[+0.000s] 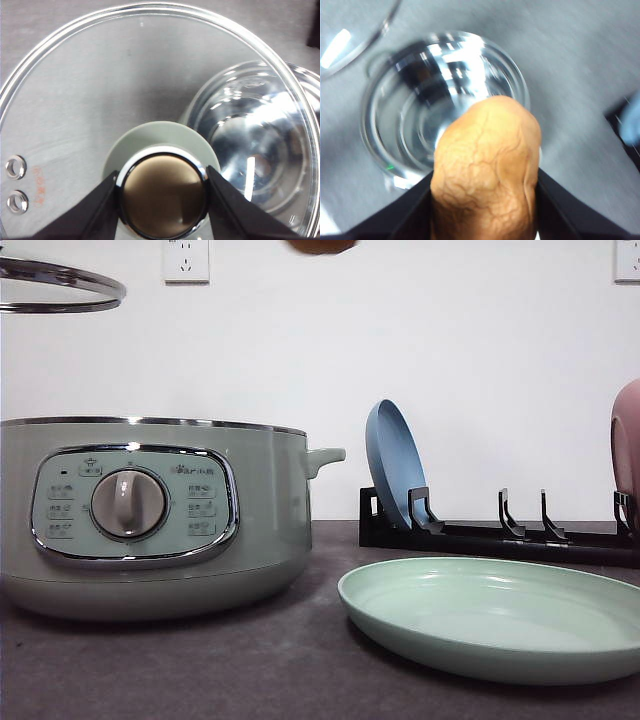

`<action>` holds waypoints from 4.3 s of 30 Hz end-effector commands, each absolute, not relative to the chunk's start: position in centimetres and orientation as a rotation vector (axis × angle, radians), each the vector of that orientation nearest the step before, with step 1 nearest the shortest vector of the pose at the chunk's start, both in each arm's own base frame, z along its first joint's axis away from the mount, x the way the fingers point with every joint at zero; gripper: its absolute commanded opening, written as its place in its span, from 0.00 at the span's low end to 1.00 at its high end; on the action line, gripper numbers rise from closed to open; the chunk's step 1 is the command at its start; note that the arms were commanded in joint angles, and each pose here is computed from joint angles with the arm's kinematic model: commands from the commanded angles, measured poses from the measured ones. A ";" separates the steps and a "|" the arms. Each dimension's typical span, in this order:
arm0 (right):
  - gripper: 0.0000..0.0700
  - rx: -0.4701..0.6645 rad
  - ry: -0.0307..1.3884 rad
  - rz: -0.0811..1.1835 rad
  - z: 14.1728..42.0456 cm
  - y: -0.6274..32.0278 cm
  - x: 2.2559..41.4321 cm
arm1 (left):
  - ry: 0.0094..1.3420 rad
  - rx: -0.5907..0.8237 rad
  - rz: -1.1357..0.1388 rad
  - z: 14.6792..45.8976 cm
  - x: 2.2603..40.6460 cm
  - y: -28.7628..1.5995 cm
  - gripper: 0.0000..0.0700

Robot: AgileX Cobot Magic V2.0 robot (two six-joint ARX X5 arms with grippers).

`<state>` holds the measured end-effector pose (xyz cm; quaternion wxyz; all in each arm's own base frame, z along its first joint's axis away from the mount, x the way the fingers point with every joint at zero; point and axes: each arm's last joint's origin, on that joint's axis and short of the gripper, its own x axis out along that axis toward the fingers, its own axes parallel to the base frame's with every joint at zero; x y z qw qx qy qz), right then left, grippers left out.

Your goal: Transfer potato from steamer to green plate

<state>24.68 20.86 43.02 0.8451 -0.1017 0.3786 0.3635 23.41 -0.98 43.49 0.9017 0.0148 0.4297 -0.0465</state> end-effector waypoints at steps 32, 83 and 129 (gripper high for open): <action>0.17 0.136 0.908 0.441 20.3 12.7 18.7 | 0.814 0.108 -0.274 44.5 23.0 -5.2 0.00; 0.81 0.110 0.569 0.461 30.2 10.9 18.0 | 1.011 0.177 -0.504 38.2 29.4 -12.9 0.00; 0.81 0.082 0.578 0.437 30.1 10.8 18.0 | 1.111 0.268 -0.451 34.4 31.9 -14.9 0.00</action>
